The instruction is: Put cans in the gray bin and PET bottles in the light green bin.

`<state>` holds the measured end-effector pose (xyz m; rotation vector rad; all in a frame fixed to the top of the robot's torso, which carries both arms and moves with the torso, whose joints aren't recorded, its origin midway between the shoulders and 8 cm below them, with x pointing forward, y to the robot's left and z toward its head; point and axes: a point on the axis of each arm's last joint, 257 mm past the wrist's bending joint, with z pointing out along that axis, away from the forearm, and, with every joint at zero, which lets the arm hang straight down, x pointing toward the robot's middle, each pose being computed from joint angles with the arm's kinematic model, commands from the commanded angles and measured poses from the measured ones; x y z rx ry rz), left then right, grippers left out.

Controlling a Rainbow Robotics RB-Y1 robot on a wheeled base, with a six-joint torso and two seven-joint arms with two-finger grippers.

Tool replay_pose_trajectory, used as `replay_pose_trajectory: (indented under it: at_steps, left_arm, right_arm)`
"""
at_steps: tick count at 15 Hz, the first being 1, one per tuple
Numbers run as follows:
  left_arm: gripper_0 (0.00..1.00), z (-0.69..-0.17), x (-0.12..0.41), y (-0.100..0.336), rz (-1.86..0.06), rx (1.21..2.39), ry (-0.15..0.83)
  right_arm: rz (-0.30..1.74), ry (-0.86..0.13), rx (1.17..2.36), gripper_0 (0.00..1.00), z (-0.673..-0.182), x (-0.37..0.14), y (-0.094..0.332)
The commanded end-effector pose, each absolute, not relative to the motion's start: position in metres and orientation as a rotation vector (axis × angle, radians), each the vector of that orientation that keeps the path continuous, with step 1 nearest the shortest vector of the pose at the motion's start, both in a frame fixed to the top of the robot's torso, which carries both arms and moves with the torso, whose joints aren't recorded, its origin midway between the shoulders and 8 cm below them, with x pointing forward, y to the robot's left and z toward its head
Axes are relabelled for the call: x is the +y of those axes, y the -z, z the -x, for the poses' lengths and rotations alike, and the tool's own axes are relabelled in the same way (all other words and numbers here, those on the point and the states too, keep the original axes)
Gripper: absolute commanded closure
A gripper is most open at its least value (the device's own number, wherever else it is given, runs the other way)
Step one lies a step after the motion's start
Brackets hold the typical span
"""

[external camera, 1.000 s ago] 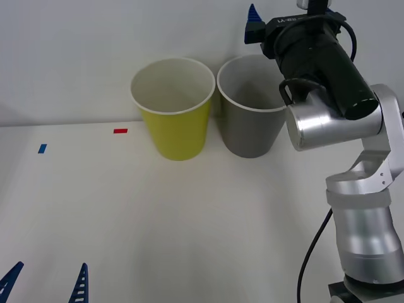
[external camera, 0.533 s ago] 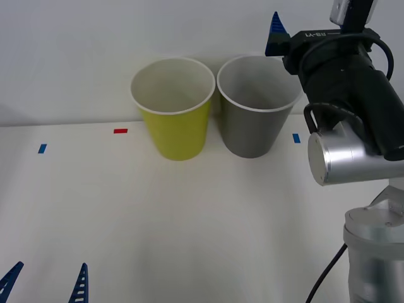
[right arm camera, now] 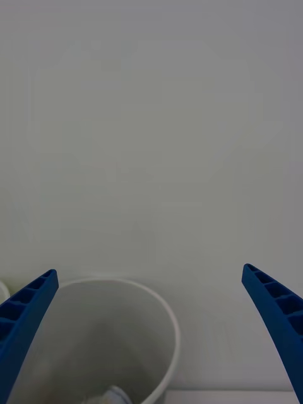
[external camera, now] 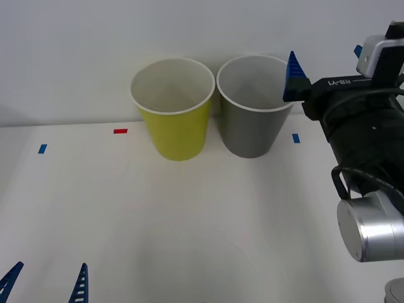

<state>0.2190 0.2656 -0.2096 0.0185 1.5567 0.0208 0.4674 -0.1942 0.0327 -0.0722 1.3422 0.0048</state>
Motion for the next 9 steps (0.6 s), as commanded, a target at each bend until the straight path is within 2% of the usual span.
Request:
replay_pose_trajectory:
  at_steps: [1, 5, 8, 9]
  left_arm:
    - [0.00, -0.219, 0.266, 0.210, -0.018, 1.557, -0.021]
    - [0.00, -0.219, 0.266, 0.210, -0.018, 1.557, -0.021]
    - [0.00, -0.219, 0.266, 0.210, -0.018, 1.557, -0.021]
    - [0.00, -0.219, 0.266, 0.210, -0.018, 1.557, -0.021]
  right_arm:
    - [0.073, -0.021, 1.330, 0.00, -0.449, -0.198, -0.012]
    - [0.096, -0.046, 1.314, 0.00, -0.426, -0.200, 0.013]
    - [0.105, -0.130, 1.280, 0.00, -0.413, -0.200, 0.045]
    - [0.116, -0.130, 1.267, 0.00, -0.410, -0.203, 0.054]
